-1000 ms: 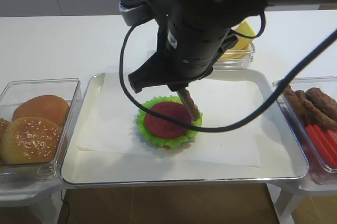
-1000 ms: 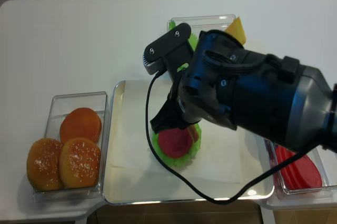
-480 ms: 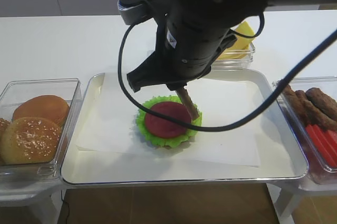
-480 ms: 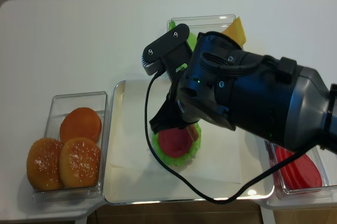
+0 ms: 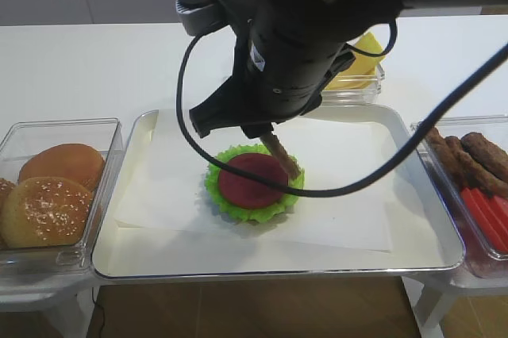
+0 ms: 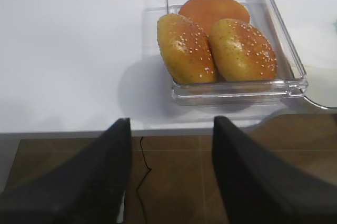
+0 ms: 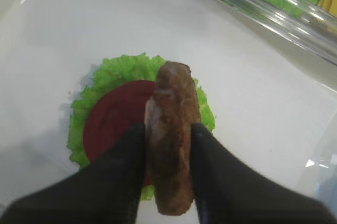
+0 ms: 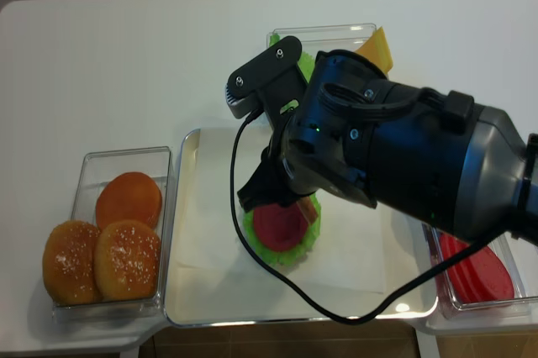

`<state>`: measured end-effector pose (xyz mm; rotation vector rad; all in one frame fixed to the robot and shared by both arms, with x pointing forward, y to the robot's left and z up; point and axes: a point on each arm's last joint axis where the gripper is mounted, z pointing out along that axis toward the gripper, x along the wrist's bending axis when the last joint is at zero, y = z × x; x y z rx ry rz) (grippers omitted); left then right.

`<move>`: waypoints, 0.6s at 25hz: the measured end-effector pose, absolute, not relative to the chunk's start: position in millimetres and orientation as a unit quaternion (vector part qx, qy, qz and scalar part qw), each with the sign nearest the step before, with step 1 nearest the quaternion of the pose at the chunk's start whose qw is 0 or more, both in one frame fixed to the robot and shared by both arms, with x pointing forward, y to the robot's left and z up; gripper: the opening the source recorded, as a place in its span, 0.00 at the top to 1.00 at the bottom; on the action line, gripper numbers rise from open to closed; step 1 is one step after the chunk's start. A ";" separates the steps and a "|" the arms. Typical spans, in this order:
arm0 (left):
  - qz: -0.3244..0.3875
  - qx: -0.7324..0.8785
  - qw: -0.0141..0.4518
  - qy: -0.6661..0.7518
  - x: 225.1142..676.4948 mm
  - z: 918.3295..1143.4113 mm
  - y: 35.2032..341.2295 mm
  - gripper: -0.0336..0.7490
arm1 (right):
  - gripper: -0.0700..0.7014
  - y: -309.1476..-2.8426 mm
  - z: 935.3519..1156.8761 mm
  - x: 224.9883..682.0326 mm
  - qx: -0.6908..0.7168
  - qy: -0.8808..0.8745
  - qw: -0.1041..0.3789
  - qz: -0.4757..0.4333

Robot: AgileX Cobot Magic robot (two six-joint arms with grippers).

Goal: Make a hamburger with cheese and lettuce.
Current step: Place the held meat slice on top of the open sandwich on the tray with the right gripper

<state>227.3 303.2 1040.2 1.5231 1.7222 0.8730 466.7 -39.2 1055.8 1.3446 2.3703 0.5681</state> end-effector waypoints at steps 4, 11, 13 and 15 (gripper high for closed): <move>0.335 0.584 0.335 0.660 227.3 1040.2 303.2 0.49 | 0.51 -39.2 1055.8 466.7 0.475 0.838 0.178 0.201; 0.335 0.584 0.335 0.660 227.3 1040.2 303.2 0.49 | 0.47 -39.2 1055.8 466.7 0.475 0.838 0.178 0.201; 0.335 0.584 0.335 0.660 227.3 1040.2 303.2 0.48 | 0.46 -39.2 1055.8 466.7 0.475 0.838 0.178 0.201; 0.335 0.584 0.335 0.660 227.3 1040.2 303.2 0.49 | 0.46 -39.1 1055.9 466.8 0.475 0.838 0.178 0.201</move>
